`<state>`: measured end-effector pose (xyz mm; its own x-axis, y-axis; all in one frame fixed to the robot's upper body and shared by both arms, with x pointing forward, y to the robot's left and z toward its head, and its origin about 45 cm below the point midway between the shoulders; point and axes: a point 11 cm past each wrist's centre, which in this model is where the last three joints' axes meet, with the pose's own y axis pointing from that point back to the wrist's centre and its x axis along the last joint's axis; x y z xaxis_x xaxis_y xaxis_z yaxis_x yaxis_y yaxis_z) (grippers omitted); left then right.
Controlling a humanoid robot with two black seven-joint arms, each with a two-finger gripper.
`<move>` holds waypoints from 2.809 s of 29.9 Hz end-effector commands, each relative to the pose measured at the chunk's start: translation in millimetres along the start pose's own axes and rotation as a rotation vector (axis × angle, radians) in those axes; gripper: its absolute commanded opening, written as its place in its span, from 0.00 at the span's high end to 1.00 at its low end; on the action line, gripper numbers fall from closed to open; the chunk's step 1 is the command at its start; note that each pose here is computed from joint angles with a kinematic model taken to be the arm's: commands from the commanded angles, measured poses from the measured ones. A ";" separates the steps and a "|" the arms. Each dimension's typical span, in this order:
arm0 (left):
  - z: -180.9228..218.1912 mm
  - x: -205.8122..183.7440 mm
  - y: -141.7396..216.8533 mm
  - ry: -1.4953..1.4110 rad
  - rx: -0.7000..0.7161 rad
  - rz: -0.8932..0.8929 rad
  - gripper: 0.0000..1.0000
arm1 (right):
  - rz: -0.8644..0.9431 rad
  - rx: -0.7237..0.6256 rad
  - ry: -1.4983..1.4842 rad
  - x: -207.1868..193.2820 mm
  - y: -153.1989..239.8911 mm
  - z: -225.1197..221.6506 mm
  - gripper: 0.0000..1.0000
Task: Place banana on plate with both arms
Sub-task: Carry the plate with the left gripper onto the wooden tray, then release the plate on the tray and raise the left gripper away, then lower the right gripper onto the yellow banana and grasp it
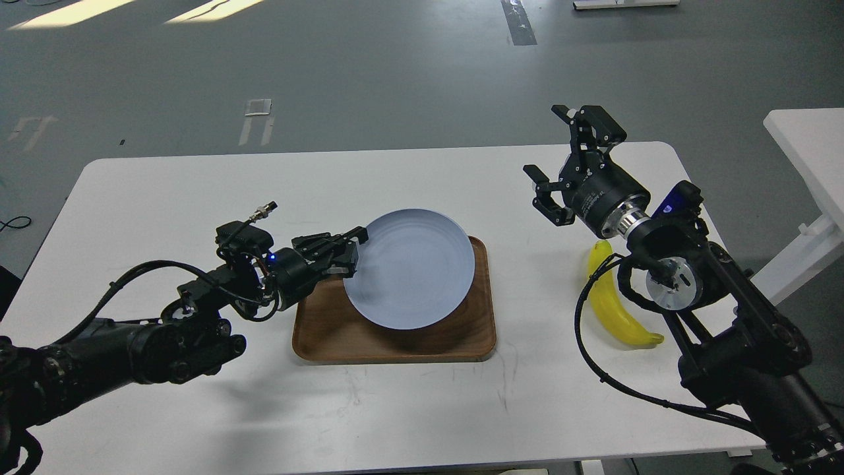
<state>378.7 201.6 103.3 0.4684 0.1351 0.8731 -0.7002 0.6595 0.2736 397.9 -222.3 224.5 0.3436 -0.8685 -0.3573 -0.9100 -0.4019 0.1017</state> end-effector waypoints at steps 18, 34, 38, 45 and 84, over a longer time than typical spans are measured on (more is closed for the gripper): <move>9.4 -13.9 -5.7 0.091 0.010 0.011 0.02 | 0.003 -0.002 -0.002 1.2 0.5 0.8 0.00; -25.6 137.8 7.7 0.875 0.017 0.394 0.02 | 0.046 -0.165 0.638 62.5 45.9 -36.2 0.02; -43.9 182.0 32.9 1.177 -0.074 0.445 0.02 | 0.029 -0.316 1.168 84.4 73.1 -36.6 0.02; -56.7 182.7 45.7 1.389 -0.057 0.408 0.02 | -0.153 -0.575 1.617 104.8 112.5 -4.6 0.02; -74.3 172.2 71.3 1.363 0.009 0.418 0.02 | -0.334 -0.755 1.598 95.4 123.1 91.7 1.00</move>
<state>449.8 327.1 243.7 0.3682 0.9133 -0.1741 -0.9158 0.3886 0.1018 296.7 -326.8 117.5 0.7548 0.0462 0.6544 -0.6263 -0.2460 0.7398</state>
